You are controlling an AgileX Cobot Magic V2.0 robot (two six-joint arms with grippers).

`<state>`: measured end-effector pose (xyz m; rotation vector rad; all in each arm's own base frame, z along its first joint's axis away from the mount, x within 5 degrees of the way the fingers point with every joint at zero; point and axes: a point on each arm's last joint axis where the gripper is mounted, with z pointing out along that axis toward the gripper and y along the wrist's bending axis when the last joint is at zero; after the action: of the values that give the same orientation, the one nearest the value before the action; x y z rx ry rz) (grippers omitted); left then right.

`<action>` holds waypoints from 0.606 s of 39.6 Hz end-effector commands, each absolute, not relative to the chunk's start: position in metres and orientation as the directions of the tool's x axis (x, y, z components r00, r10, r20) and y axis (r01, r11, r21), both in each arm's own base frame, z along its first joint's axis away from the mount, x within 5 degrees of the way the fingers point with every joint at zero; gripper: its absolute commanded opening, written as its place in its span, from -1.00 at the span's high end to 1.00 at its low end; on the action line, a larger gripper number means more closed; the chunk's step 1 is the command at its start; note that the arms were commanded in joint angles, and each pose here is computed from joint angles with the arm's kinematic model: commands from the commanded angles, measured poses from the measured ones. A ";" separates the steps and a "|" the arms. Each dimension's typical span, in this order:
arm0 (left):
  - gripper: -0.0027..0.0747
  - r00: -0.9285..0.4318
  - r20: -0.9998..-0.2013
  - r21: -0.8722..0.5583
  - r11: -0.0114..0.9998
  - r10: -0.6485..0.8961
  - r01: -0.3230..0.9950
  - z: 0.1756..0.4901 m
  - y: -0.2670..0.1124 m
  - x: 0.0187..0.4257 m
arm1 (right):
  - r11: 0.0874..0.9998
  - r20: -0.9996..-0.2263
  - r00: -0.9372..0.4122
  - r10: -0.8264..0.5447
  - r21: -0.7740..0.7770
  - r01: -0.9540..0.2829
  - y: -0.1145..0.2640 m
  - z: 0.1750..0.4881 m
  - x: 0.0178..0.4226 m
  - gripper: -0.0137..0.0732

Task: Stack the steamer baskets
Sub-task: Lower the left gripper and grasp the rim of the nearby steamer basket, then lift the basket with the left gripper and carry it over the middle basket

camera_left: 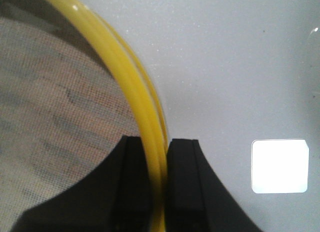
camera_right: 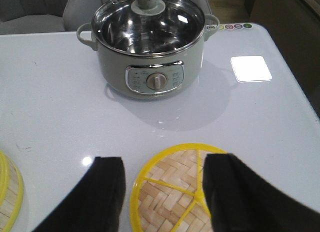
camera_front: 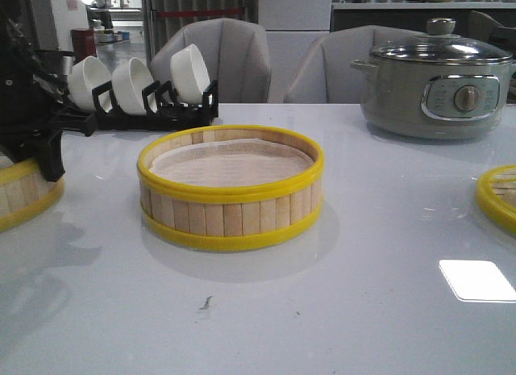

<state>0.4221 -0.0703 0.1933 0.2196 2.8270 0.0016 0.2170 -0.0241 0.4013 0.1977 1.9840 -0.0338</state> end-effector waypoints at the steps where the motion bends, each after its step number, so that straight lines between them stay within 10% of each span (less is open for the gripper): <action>1: 0.71 -0.894 -0.418 0.034 0.986 0.161 0.162 0.240 -0.079 0.426 | 0.987 -0.952 -0.287 0.109 0.070 0.145 -0.024 0.422 0.215 -0.39; 24: 0.71 -0.742 -0.533 0.024 0.884 0.407 0.468 0.324 -0.223 0.385 | 0.987 -0.951 -0.288 0.110 0.070 0.145 -0.024 0.422 0.215 -0.39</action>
<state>0.4036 -0.1994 0.2827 0.5833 2.6631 -0.0883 0.2169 -0.0241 0.4010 0.1981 1.9876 -0.0339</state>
